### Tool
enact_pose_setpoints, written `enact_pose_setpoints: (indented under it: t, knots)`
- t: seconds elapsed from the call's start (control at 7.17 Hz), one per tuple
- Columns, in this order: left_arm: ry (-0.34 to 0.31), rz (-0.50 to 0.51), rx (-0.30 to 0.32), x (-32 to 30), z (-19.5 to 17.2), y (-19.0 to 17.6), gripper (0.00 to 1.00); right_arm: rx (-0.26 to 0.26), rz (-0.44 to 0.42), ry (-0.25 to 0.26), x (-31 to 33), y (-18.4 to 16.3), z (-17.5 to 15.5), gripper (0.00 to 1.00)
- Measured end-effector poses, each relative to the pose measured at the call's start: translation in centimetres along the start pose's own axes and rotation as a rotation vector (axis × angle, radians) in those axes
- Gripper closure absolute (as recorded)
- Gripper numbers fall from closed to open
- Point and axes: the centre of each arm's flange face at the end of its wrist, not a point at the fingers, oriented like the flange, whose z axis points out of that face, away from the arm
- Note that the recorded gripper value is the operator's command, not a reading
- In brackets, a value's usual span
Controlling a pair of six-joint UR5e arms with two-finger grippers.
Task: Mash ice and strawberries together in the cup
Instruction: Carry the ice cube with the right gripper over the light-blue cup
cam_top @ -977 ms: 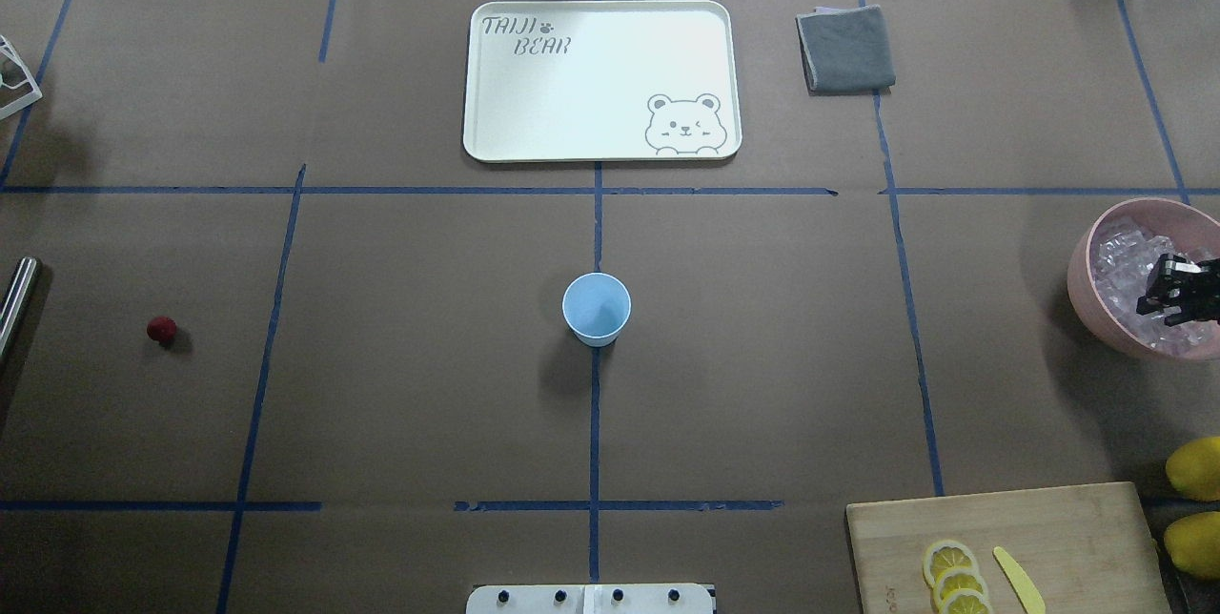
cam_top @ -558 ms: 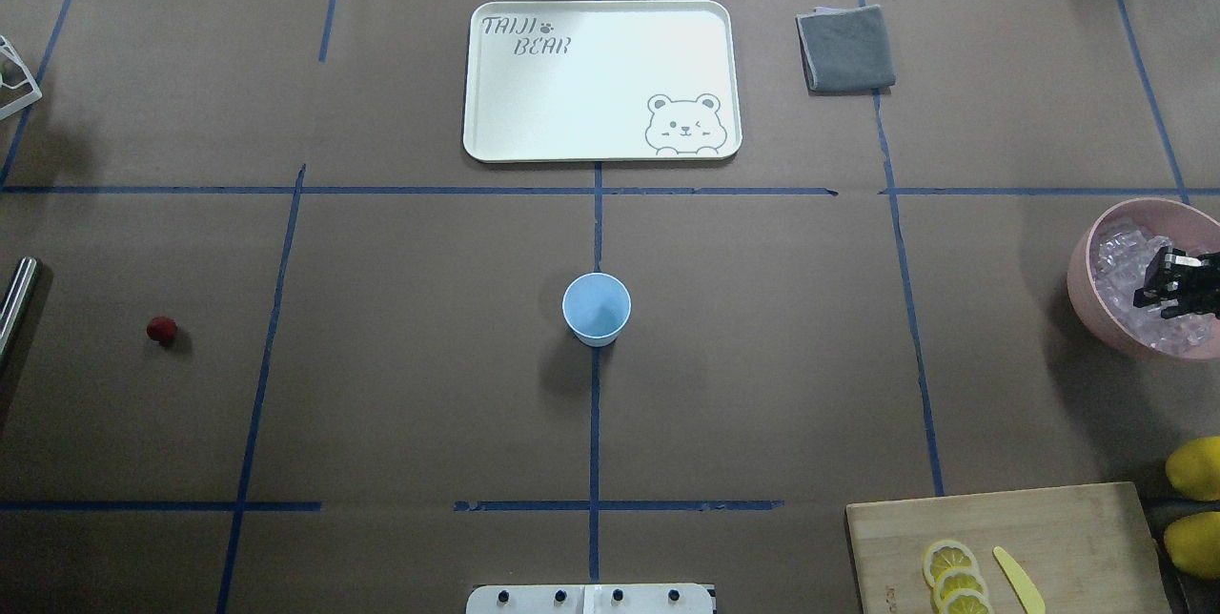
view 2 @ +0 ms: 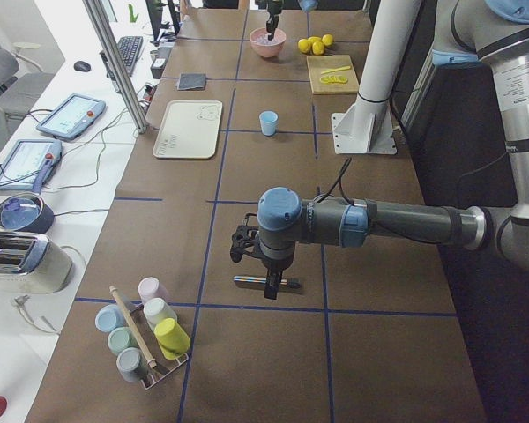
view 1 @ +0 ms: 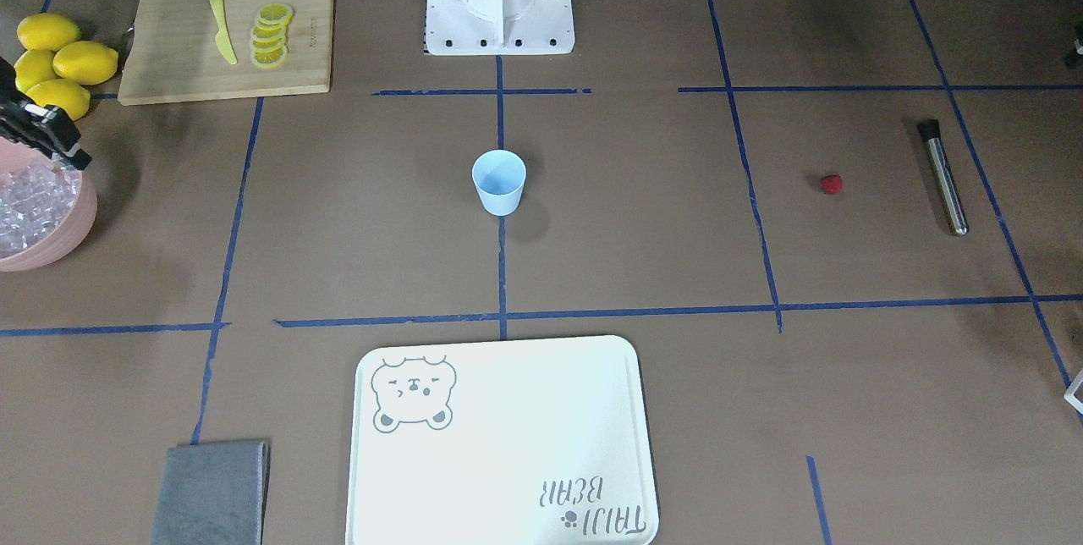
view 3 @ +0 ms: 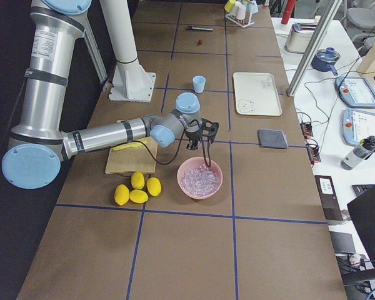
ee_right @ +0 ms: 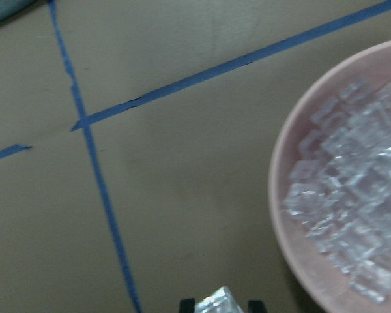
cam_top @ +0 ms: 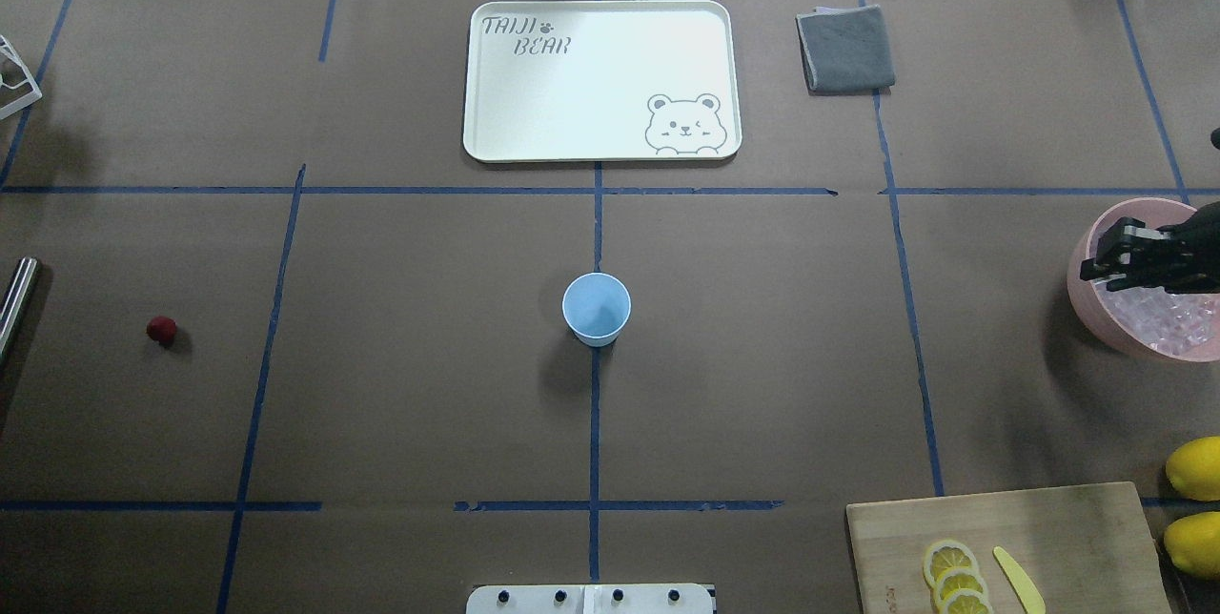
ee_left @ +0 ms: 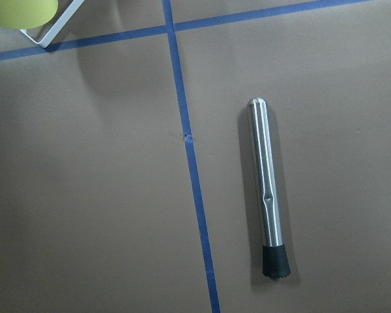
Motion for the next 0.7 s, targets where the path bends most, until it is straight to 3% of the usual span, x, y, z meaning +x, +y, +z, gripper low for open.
enact_pose_setpoints:
  t: [0.42, 0.7]
  knots:
    - [0.002, -0.006, -0.005, -0.2, 0.3, 0.1, 0.0, -0.088, 0.096, -0.138, -14.6, 4.2, 2.2, 0.96]
    - [0.002, -0.009, -0.008, -0.4, 0.4, 0.1, 0.0, -0.117, 0.138, -0.14, -26.2, 9.0, 4.7, 0.96]
